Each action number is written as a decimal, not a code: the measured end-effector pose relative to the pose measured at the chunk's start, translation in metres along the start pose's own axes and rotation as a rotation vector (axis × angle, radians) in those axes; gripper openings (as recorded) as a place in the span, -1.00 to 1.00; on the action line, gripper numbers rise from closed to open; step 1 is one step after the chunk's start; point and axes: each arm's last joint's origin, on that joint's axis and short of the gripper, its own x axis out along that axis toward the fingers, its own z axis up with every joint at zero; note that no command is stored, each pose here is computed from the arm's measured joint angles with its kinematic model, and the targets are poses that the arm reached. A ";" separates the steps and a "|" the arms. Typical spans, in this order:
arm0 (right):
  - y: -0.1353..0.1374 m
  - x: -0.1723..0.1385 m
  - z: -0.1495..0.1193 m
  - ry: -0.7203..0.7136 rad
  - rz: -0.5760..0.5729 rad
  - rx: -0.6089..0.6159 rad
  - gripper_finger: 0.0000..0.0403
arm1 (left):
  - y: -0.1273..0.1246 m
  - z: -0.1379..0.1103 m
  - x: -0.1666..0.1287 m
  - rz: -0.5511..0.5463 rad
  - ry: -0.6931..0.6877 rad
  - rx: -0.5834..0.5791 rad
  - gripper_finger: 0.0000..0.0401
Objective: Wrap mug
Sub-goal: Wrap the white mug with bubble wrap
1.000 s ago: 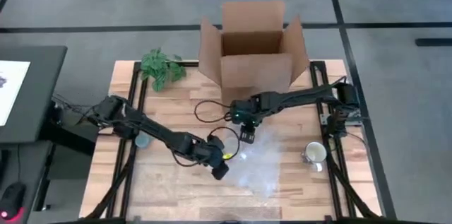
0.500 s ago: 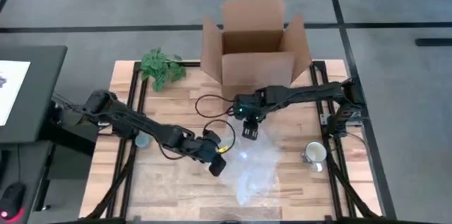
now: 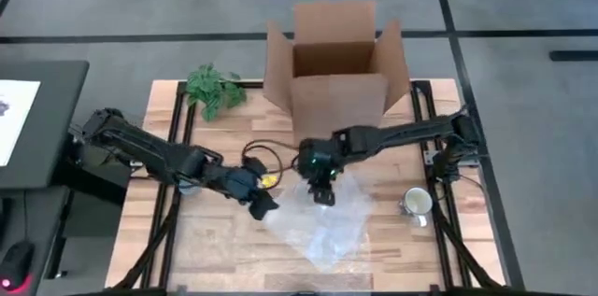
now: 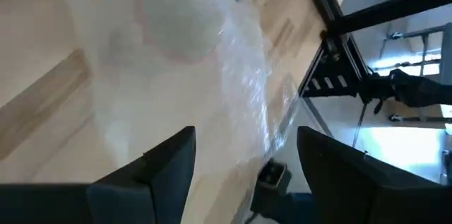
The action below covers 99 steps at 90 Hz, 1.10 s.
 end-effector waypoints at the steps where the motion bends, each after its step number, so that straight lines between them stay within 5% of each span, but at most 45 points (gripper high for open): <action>1: 0.000 0.002 0.000 0.000 0.000 0.003 -0.42 | 0.000 0.000 -0.001 0.001 0.000 0.000 0.13; 38: -0.028 0.080 -0.006 0.106 -0.144 0.232 -0.95 | 0.007 -0.004 -0.018 0.032 0.014 0.130 0.12; 54: -0.035 0.096 -0.012 0.148 -0.183 0.257 -0.97 | 0.006 -0.004 -0.018 0.024 0.021 0.177 0.12; 99: -0.011 0.044 0.022 0.175 -0.186 0.218 -1.00 | 0.002 -0.003 -0.019 -0.021 0.003 0.195 0.13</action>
